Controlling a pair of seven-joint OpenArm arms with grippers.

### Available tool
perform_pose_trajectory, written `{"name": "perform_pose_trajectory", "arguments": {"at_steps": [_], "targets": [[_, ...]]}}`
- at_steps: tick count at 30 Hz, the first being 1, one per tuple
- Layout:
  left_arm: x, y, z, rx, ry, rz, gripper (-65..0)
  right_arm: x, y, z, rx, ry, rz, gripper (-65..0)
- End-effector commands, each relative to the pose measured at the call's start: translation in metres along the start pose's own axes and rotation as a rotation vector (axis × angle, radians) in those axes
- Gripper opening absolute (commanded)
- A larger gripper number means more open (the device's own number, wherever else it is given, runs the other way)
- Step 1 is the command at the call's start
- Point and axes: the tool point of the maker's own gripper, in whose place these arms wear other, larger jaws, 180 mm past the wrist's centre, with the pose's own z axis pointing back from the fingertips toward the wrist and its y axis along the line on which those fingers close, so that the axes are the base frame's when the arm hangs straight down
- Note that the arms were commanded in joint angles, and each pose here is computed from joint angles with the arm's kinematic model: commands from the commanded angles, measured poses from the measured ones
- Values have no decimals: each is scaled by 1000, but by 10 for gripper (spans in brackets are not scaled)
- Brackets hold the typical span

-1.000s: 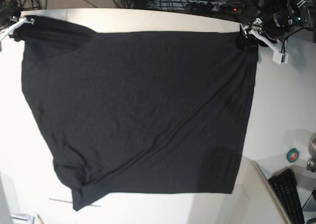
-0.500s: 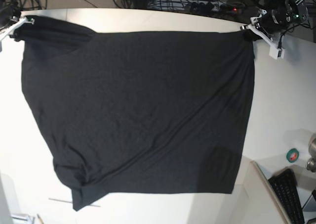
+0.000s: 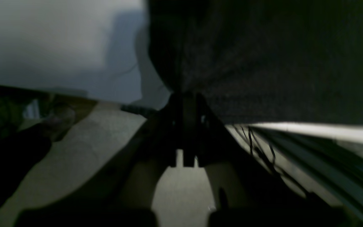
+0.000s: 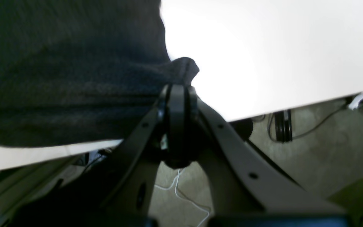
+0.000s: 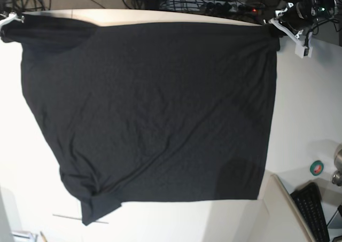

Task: Layout the t-shirt on the table in an organized manner, then fold the t-shirt properly
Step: 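Pull the held edge with both grippers toward the robot, straightening the shirt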

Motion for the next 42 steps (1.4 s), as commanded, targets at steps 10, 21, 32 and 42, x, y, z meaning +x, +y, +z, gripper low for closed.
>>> {"name": "perform_pose_trajectory", "arguments": {"at_steps": [10, 21, 32, 42], "targets": [[17, -7, 25, 14, -46, -86, -650, 15, 2, 17, -26, -41, 34, -650], [61, -19, 19, 2, -41, -121, -650, 92, 23, 1, 26, -200, 85, -650], [114, 1, 7, 145, -45, -175, -650, 183, 97, -19, 159, -298, 237, -650], [129, -8, -21, 115, -6, -179, -650, 224, 148, -62, 244, -253, 297, -650]]}}
